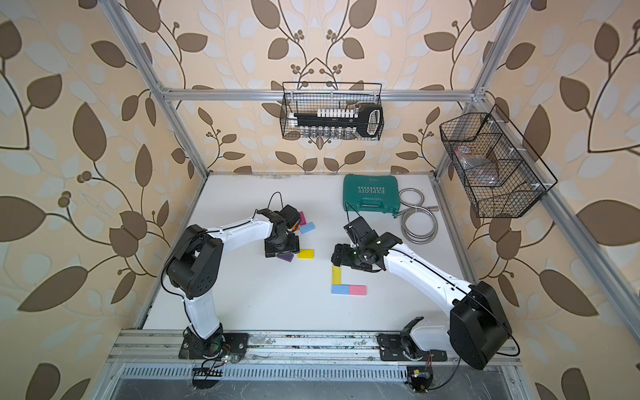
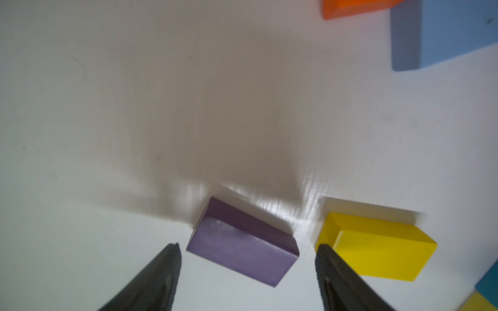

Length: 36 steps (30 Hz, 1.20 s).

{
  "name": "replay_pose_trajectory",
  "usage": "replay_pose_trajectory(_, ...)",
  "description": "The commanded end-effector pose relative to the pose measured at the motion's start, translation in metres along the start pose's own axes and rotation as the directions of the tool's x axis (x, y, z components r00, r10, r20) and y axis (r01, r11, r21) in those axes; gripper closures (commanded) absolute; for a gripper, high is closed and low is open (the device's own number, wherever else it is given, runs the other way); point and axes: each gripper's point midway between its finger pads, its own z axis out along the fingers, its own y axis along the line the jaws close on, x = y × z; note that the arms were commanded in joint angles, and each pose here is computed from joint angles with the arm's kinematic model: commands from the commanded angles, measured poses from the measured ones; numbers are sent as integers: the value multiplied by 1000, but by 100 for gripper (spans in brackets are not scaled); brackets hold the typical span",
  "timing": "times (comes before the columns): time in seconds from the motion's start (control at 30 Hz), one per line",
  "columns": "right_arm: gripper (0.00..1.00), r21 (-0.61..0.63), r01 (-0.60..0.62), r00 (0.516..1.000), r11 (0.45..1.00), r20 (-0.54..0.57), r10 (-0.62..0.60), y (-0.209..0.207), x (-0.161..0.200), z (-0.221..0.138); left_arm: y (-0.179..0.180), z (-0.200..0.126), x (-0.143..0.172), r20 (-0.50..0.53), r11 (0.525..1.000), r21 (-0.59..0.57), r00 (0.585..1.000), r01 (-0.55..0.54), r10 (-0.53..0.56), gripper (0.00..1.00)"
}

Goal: Assemble the letter c with building blocks
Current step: Assemble the building block at the center of the board.

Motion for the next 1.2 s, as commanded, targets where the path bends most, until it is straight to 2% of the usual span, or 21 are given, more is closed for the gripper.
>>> replay_pose_trajectory(0.0, 15, 13, -2, 1000, 1000, 13, 1, 3, -6, -4, 1, -9, -5, -2, 1000, 5, 1000, 27, -27, 16)
replay_pose_trajectory(0.27, 15, 22, 4, 1000, 1000, 12, -4, 1, -5, -6, 3, -41, -2, 28, 996, 74, 998, 52, -54, 13)
replay_pose_trajectory(0.4, 15, 18, 8, 1000, 1000, 9, -8, 2, -5, -2, 2, -63, 10, 11, 970, 159, 982, 183, -187, 9)
replay_pose_trajectory(0.5, 15, 19, 9, 1000, 1000, 0, -9, 1, -3, 4, -4, -75, 13, -18, 906, 239, 935, 348, -355, 9)
replay_pose_trajectory(0.57, 15, 22, 10, 1000, 1000, -9, -10, 0, -2, 6, -3, -79, 13, -38, 842, 255, 875, 476, -483, 9)
replay_pose_trajectory(0.7, 15, 18, 12, 1000, 1000, -8, -11, 1, -2, 6, 4, -72, 16, -83, 708, 207, 733, 676, -675, 11)
replay_pose_trajectory(0.8, 15, 15, 17, 1000, 1000, -4, -17, 2, -4, 5, 6, -59, 17, -104, 654, 138, 667, 744, -737, 13)
replay_pose_trajectory(0.9, 15, 9, 25, 1000, 1000, -2, -25, 4, -6, 4, 2, -42, 17, -134, 630, 83, 635, 772, -761, 16)
replay_pose_trajectory(1.17, 15, 2, 29, 1000, 1000, 7, -29, 2, -10, -1, -2, -17, 7, -117, 614, 18, 612, 789, -782, 21)
